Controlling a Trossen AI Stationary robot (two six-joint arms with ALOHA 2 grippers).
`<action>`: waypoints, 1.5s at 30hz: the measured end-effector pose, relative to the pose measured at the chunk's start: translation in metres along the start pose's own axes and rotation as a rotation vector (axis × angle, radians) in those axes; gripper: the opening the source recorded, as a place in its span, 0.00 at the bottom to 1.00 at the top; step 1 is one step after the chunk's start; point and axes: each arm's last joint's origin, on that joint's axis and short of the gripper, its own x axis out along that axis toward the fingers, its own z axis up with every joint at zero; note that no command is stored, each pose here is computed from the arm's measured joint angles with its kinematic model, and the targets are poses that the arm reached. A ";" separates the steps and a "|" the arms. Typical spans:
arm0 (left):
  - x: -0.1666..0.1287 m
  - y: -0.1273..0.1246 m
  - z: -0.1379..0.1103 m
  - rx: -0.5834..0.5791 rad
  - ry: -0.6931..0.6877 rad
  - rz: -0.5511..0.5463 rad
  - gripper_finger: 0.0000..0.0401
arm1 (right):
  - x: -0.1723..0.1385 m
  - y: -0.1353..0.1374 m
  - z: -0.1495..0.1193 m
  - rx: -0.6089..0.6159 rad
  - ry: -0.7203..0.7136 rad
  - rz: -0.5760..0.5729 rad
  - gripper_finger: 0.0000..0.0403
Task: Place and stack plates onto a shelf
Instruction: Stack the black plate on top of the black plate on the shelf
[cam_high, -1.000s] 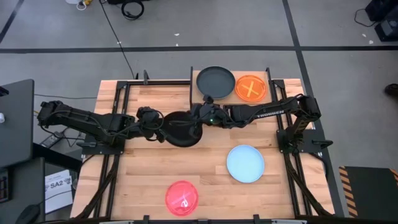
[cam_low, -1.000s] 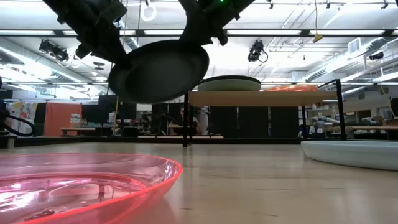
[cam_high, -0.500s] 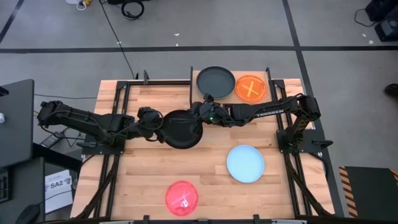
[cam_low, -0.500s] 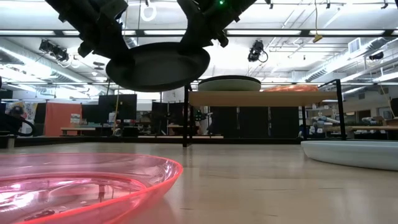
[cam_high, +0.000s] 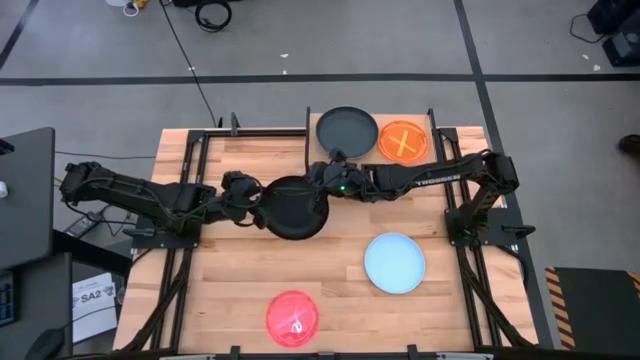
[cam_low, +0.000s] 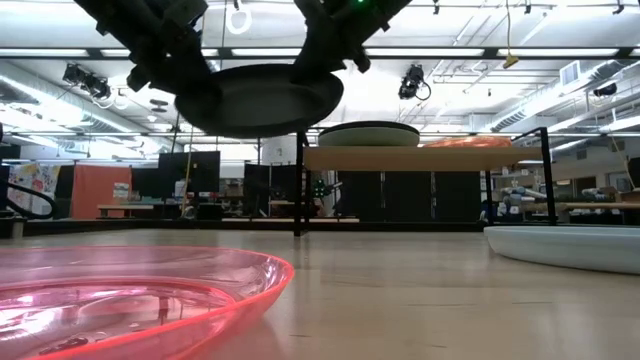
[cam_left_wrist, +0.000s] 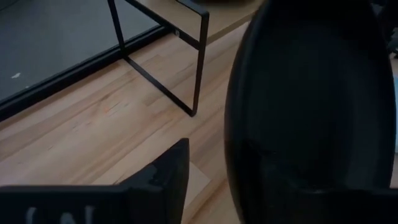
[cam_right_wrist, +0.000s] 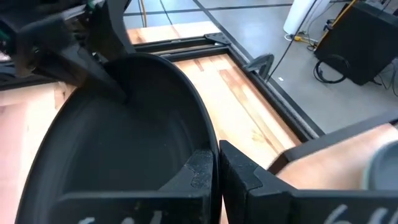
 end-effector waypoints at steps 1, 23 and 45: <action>0.000 0.000 0.000 0.000 0.000 0.000 0.40 | -0.003 -0.003 0.002 0.007 -0.002 -0.003 0.05; -0.001 -0.010 0.011 0.055 -0.089 -0.112 0.41 | -0.054 -0.074 0.031 0.098 -0.035 -0.170 0.05; -0.001 -0.011 0.012 0.045 -0.080 -0.140 0.41 | -0.105 -0.192 0.040 0.352 -0.111 -0.392 0.05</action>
